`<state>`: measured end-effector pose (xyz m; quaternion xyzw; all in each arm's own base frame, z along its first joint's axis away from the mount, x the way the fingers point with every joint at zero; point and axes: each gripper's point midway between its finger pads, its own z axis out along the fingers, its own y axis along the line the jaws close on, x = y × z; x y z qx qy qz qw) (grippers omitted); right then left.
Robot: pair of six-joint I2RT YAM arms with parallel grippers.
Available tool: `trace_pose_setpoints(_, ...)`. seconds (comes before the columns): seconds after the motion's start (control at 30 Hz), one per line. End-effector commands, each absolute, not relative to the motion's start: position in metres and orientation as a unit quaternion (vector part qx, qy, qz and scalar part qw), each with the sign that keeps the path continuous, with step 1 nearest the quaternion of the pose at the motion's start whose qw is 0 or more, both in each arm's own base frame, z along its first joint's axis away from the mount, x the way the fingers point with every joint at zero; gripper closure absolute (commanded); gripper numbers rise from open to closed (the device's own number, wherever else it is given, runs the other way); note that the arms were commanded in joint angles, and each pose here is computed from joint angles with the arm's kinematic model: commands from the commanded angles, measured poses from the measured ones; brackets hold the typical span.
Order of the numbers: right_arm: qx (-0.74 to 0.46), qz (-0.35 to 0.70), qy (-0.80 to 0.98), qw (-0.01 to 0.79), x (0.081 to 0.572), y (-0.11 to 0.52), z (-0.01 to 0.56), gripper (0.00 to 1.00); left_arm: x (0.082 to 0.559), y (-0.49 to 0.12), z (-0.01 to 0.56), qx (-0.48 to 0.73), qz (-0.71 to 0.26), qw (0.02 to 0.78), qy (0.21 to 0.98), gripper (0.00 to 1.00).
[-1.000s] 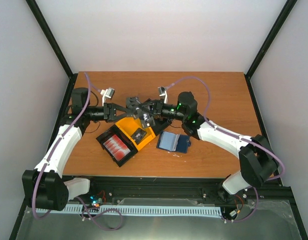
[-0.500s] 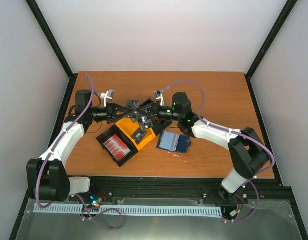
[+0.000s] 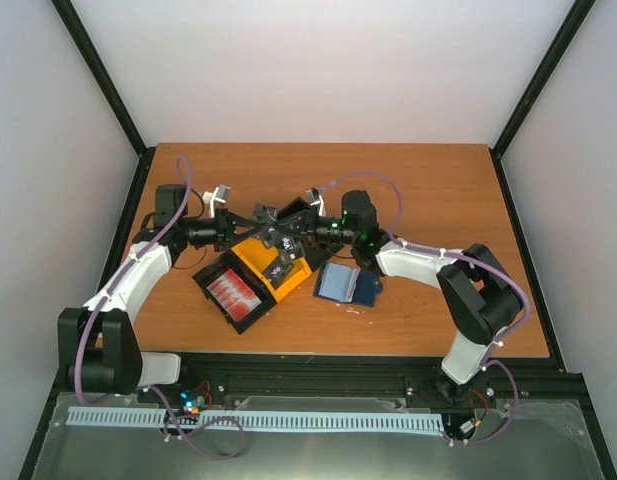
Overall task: Put the credit cards into the card holder
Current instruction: Place the credit card in the storage box.
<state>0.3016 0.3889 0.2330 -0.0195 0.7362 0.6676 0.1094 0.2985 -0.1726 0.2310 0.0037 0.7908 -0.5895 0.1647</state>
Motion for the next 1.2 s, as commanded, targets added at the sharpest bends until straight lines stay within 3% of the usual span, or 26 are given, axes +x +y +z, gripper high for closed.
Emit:
trace_pose_setpoints(0.0,0.0,0.678,0.729,0.093,0.308,0.384,0.225,0.96,0.312,-0.16,0.218,-0.022,-0.564,0.181,0.805,0.99)
trace_pose_setpoints(0.63,0.061,0.675,0.735,0.031,0.331,0.389,0.188,0.9,0.346,-0.145,0.182,-0.076,-0.545,0.152,0.821,0.99)
trace_pose_setpoints(1.17,0.034,0.632,0.77,0.083,0.336,0.371,0.185,0.97,0.349,-0.118,0.18,-0.064,-0.488,0.195,0.848,0.99)
